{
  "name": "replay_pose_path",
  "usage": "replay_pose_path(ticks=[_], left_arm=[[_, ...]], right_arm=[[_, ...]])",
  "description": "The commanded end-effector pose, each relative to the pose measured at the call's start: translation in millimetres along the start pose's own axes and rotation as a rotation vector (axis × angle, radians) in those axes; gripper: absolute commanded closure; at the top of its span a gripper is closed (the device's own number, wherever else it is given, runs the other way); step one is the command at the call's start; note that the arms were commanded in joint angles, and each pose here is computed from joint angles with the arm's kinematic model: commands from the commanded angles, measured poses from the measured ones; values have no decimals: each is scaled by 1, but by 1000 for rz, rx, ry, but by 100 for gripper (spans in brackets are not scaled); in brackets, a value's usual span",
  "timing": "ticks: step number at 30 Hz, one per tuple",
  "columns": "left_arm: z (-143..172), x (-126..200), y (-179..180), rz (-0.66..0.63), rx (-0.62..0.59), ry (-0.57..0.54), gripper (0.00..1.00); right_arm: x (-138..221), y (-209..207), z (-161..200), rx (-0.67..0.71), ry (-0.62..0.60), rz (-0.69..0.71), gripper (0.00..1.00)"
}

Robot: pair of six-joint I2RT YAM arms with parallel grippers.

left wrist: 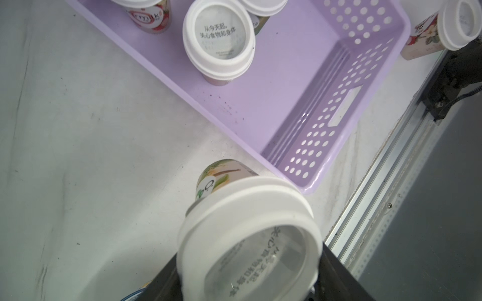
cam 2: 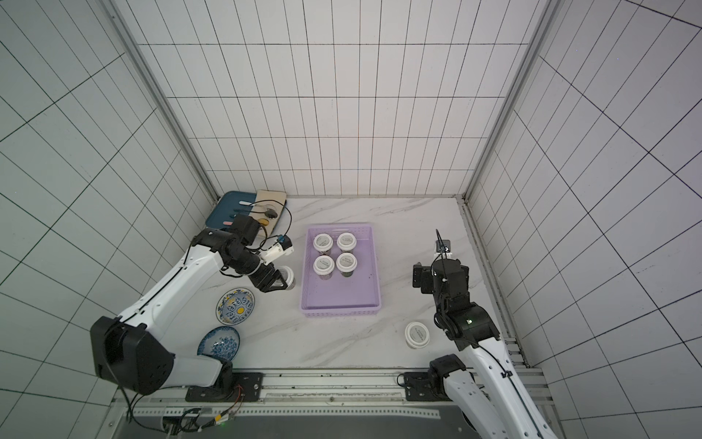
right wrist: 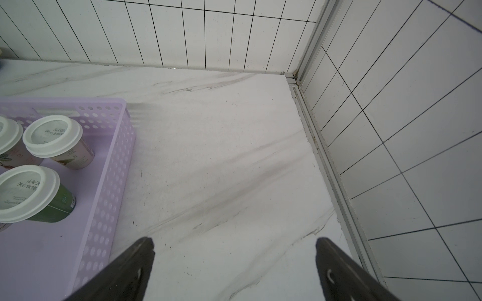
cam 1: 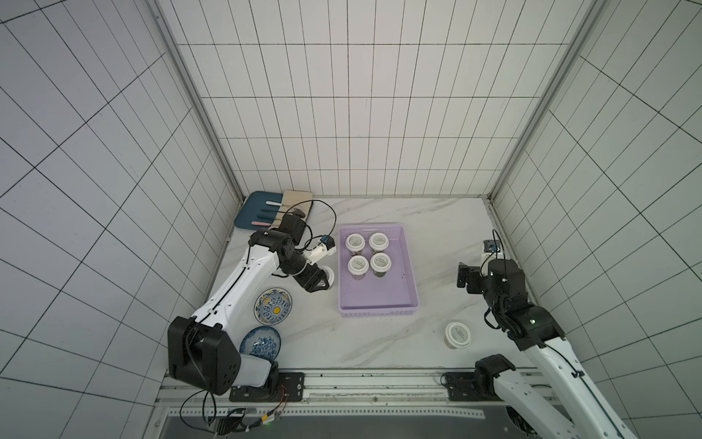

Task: Put the yogurt in the basket
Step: Pick up the yogurt from the center of the board, then place the yogurt in the basket.

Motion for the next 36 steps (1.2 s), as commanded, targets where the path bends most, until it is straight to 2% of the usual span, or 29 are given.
replay_pose_path(ticks=[1,7,12,17,36], left_arm=[[-18,1,-14,74,-27,-37,33],[-44,-12,-31,109,-75,-30,33],[-55,-37,-43,117,-131,17,33],[-64,-52,-43,126,-145,19,34],[-57,-117,-38,77,-127,183,33]], right_arm=[[-2,2,3,5,-2,3,1],[-2,1,4,10,-3,12,1],[-1,1,4,10,-10,14,1],[-1,2,4,10,-11,1,1],[-4,4,4,20,-1,3,1]])
Point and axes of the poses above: each gripper's point midway between its finger pads, its own x axis back along the fingers, its own y axis along the line the jaws close on, z = x × y, the point moved 9 cm from there along x, back along the fingers, and after that the axes turned 2 degrees about x, right-handed, at the moved point
